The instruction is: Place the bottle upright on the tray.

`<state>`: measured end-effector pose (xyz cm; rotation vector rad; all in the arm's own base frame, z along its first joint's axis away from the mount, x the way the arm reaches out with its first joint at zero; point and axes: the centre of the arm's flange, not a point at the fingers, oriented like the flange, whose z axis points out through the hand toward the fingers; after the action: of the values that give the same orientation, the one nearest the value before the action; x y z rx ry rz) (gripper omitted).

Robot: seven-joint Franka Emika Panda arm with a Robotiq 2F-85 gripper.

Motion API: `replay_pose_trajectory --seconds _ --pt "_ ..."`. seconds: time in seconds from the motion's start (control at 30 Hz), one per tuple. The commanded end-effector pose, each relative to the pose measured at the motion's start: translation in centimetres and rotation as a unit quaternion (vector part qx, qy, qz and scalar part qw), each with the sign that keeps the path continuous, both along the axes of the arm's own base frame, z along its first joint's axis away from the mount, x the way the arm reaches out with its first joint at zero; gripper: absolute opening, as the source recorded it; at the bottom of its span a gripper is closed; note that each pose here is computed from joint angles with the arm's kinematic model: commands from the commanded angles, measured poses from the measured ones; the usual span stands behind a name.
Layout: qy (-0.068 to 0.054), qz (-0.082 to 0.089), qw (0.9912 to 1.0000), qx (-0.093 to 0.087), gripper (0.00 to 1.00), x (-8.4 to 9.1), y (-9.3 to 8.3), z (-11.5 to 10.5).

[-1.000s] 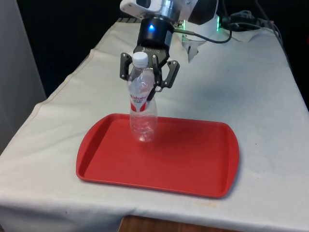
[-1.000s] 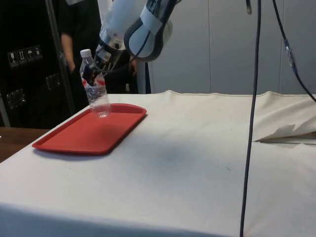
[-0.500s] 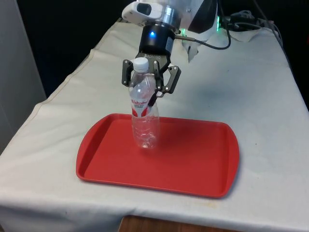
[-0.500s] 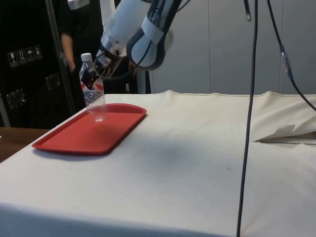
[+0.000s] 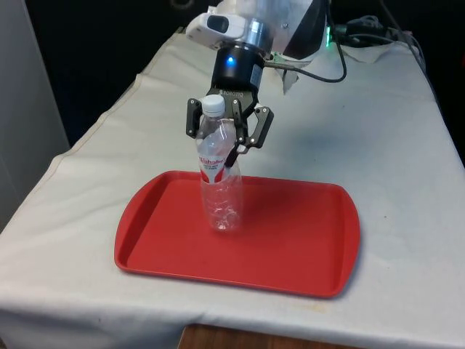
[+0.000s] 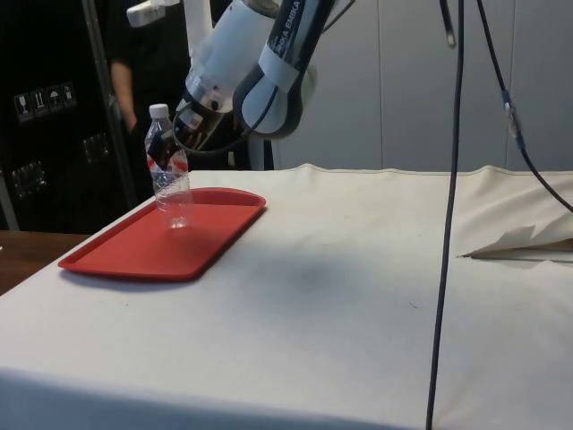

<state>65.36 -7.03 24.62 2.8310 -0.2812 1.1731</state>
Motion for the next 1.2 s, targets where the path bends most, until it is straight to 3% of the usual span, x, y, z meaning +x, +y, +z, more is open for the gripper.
replay_pose_trajectory --seconds 0.0,0.03,0.1,0.3,0.33,0.37,1.1,1.17 --pt "-0.006 0.000 0.99998 0.003 0.16 0.1 0.1 -0.1" --pt "-0.001 0.000 1.00000 0.000 0.16 0.0 0.0 0.0" --pt "-0.007 0.000 0.99997 0.004 0.16 0.1 0.2 -0.3" --pt "-0.006 -0.001 0.99996 0.006 0.16 0.0 0.3 -0.9" --pt "-0.001 -0.001 0.99999 0.004 0.16 -0.1 0.2 -0.8" --pt "-0.006 -0.001 0.99996 0.006 0.16 0.0 0.3 -1.0" --pt "-0.001 0.000 0.99999 0.004 0.16 -0.1 0.2 -1.0" --pt "-0.001 0.000 0.99999 0.004 0.23 -0.1 0.2 -1.0"
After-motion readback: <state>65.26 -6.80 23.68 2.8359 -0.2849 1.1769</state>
